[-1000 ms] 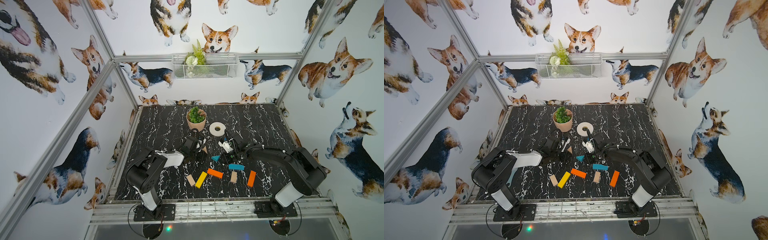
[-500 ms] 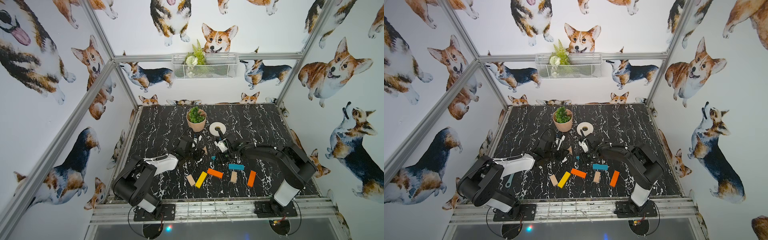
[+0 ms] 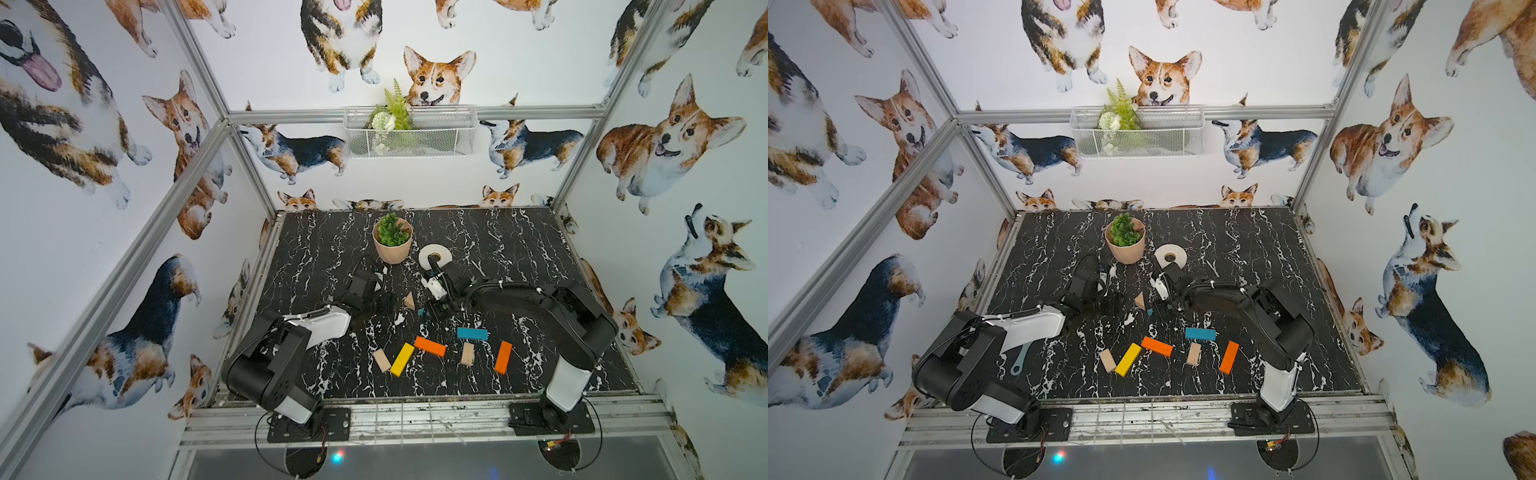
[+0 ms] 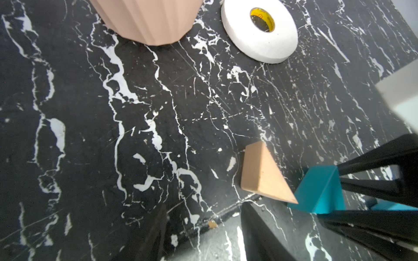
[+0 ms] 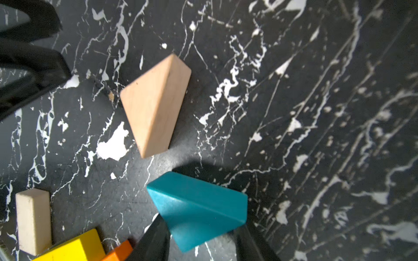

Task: Assemble a carrot with building blocks
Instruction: Assemble the building block at the center of the board.

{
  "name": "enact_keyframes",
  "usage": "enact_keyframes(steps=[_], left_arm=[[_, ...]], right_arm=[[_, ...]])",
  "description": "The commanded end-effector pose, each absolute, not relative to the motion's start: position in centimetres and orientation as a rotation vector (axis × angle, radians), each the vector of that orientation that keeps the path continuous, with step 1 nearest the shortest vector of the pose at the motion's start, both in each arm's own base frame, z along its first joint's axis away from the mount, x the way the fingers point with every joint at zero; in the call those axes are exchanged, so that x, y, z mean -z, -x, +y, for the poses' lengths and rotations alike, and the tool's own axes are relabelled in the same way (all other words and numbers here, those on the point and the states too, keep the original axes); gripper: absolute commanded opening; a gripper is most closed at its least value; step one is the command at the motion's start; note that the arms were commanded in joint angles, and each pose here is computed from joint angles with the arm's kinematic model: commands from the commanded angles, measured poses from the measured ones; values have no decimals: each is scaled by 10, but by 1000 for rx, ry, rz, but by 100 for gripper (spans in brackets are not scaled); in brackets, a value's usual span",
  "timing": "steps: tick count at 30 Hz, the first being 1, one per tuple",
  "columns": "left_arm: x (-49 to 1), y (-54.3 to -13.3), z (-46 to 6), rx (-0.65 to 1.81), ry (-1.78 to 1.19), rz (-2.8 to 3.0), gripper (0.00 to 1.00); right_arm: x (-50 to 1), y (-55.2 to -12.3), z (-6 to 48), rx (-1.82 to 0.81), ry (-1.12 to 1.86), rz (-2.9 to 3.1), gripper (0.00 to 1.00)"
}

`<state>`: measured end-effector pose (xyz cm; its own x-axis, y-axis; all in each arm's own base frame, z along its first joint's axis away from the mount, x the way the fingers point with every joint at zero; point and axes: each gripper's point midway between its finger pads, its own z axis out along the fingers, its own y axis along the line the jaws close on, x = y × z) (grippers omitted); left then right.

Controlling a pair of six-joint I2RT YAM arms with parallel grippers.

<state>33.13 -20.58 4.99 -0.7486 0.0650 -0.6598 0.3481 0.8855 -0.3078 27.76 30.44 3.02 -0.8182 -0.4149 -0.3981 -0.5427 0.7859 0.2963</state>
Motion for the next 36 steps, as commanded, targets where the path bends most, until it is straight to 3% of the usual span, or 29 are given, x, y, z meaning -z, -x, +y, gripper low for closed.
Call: enact_keyframes(steps=[1, 11, 26, 33, 36], left_arm=[[-57, -341, -213, 602, -262, 2351, 56], [-57, -356, -220, 635, -228, 2351, 55], [-67, -341, -211, 647, -217, 2315, 54], [-77, -338, -206, 620, -218, 2295, 54], [-76, -338, -205, 619, -218, 2299, 54]], right_arm=[[-32, -282, 307, -557, 770, 2658, 48], [-28, -293, 316, -535, 803, 2658, 47], [-40, -295, 310, -472, 816, 2627, 46], [-62, -265, 336, -486, 882, 2550, 32], [-59, -261, 349, -562, 877, 2568, 21]])
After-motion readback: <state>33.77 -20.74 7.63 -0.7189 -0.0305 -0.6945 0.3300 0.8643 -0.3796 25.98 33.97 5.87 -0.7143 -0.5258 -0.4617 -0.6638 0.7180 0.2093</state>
